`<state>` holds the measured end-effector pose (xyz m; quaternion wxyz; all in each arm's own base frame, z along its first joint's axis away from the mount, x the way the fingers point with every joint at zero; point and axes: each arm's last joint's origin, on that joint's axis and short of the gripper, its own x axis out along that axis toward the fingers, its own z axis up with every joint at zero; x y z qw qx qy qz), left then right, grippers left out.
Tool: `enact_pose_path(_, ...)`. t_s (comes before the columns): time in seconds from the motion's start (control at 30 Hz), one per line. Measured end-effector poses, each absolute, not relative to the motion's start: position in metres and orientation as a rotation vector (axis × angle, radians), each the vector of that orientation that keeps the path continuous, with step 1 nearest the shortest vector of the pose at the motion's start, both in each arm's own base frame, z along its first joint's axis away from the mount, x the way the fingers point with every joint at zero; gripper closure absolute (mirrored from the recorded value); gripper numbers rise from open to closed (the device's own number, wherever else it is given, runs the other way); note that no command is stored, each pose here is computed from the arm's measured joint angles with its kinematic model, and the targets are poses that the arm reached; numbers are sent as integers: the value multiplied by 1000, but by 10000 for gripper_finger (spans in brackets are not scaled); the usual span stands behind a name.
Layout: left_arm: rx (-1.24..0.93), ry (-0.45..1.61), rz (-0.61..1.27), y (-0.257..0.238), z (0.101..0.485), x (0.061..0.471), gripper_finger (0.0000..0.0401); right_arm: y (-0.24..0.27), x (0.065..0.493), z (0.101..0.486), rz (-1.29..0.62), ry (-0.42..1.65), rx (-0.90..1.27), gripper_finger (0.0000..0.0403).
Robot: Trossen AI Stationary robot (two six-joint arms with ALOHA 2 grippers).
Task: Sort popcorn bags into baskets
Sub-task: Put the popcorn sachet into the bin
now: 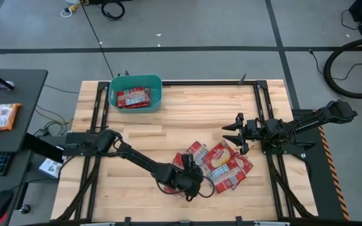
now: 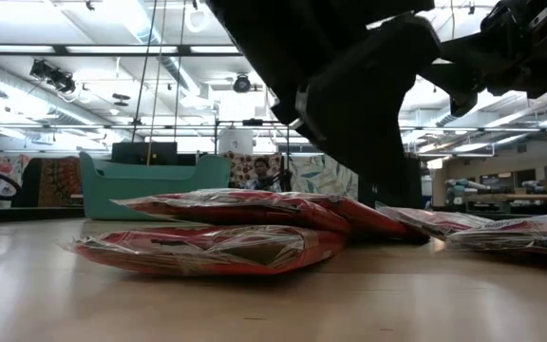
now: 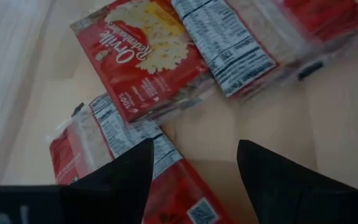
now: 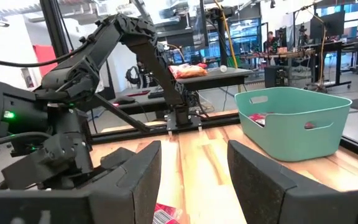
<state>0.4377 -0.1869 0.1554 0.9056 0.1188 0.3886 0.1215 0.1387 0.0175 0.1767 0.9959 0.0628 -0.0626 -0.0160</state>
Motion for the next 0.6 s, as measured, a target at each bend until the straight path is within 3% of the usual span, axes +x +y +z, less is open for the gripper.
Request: enact_pose_path(0.6, 437, 1084, 274, -174, 140, 414, 166, 18, 139, 176, -6, -113, 158, 214)
